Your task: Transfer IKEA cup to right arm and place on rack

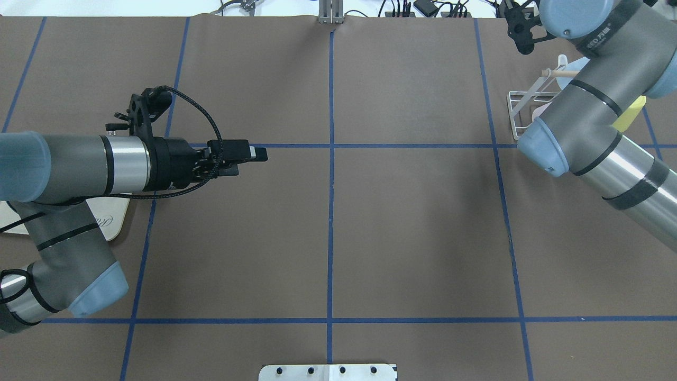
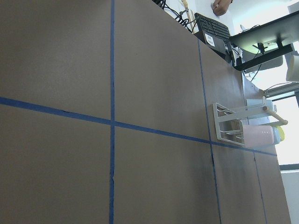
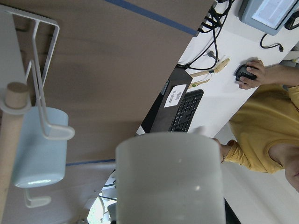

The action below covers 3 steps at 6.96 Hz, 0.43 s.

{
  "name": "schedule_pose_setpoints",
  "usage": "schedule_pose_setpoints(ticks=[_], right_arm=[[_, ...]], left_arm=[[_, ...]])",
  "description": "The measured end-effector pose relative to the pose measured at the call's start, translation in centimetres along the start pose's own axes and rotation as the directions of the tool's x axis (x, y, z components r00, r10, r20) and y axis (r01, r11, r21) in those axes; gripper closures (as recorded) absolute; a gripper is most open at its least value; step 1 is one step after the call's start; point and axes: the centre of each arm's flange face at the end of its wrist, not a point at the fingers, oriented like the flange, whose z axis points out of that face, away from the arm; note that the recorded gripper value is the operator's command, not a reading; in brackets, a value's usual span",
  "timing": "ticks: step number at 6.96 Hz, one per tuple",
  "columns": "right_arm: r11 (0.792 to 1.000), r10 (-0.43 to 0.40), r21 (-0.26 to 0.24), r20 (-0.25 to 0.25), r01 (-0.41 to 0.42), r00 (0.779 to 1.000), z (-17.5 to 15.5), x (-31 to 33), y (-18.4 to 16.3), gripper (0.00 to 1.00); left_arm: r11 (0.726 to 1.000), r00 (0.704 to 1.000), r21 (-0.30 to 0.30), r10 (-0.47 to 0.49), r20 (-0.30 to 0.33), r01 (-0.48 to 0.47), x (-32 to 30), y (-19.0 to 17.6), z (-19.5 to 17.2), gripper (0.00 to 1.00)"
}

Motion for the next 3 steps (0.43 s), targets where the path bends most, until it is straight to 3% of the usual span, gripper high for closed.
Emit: schedule_pose_setpoints(ticks=[3], right_arm=[[1.0,-0.008,0.024,0.008,0.008,1.0,3.9,-3.9,0.3,0.91]], left_arm=[[1.0,1.0,0.01,-0.003,0.003,0.003,-0.3,0.0,-0.1,0.0]])
